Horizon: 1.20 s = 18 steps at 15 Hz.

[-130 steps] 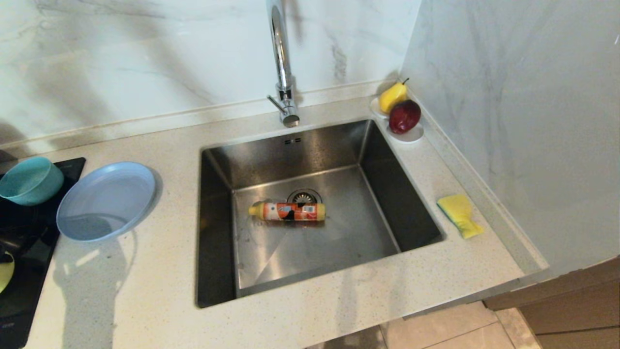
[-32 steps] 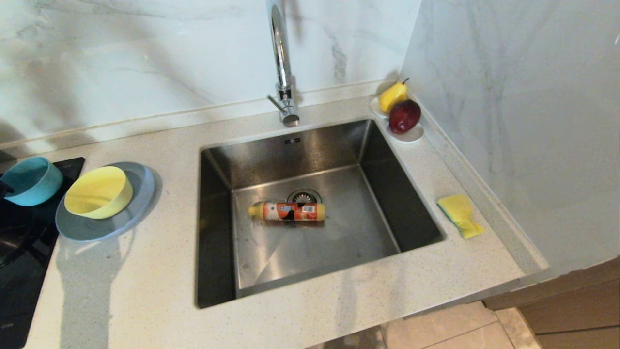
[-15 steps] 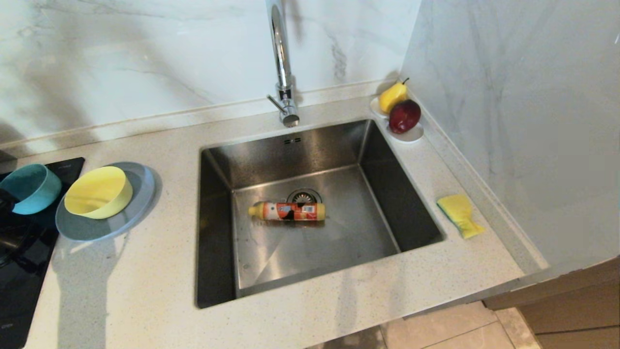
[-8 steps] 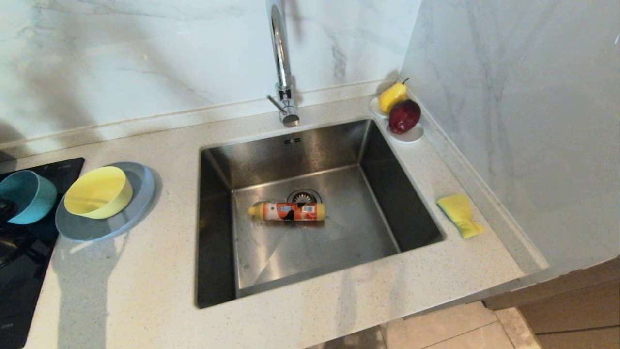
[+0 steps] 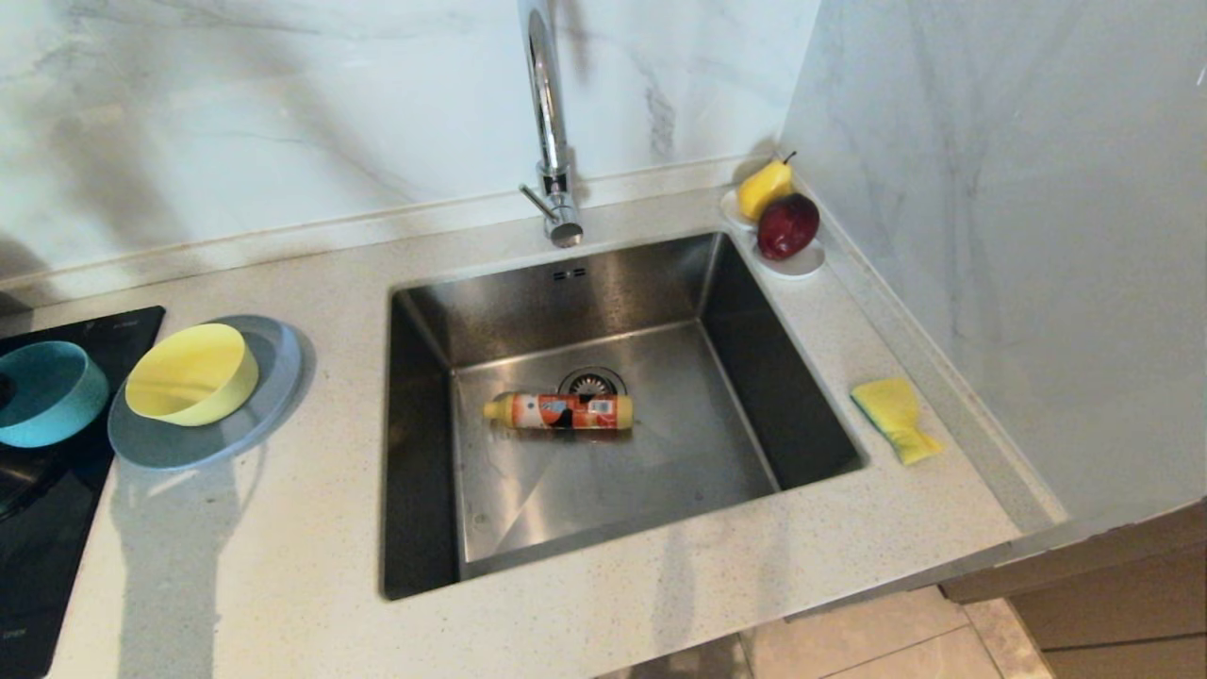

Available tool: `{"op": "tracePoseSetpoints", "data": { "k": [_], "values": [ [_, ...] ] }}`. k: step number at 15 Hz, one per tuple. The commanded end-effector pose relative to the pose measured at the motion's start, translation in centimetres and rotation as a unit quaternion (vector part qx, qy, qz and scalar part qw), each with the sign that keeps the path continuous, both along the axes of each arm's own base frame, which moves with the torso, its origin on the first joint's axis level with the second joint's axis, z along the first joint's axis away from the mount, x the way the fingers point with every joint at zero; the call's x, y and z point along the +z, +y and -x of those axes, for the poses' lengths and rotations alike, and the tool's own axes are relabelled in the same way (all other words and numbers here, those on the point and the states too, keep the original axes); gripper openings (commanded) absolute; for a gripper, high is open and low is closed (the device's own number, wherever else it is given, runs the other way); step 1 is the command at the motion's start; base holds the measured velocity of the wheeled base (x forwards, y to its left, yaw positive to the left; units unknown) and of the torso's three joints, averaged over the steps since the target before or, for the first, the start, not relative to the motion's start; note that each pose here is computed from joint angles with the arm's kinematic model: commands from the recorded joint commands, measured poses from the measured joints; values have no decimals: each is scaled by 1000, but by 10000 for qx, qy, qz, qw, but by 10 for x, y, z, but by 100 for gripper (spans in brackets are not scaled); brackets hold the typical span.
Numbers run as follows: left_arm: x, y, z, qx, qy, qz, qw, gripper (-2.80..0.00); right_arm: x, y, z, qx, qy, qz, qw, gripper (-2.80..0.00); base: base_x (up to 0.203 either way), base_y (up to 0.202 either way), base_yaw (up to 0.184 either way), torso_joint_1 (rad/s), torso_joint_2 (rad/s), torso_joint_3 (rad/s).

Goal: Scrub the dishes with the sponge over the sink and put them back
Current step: Place the bowl on the bowl

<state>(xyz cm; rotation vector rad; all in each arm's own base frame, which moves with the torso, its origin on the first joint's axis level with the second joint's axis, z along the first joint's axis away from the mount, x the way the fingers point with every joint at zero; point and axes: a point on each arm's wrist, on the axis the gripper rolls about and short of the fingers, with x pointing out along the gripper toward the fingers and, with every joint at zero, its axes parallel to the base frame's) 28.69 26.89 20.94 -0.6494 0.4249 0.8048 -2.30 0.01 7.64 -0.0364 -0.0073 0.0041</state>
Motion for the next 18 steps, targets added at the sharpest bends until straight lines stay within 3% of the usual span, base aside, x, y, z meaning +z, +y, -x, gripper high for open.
{"op": "tracePoseSetpoints", "data": {
  "k": [1, 5, 9, 14, 18],
  "values": [
    [30, -14, 13, -71, -301, -114, 9995, -280, 0, 0, 0, 2, 5, 2, 10000, -280, 0, 0, 0, 0, 0, 0],
    [68, -39, 35, -331, -699, -150, 9969, -280, 0, 0, 0, 2, -2, 2, 10000, -280, 0, 0, 0, 0, 0, 0],
    [93, -69, 48, -834, -1013, 179, 9912, -280, 0, 0, 0, 2, 5, 2, 10000, -280, 0, 0, 0, 0, 0, 0],
    [77, -98, 17, -1469, -739, 389, 9856, -280, 0, 0, 0, 2, 3, 2, 10000, -280, 0, 0, 0, 0, 0, 0],
    [54, -106, -7, -1508, -288, 314, 9876, -280, 0, 0, 0, 2, -1, 2, 10000, -280, 0, 0, 0, 0, 0, 0]
  ]
}}
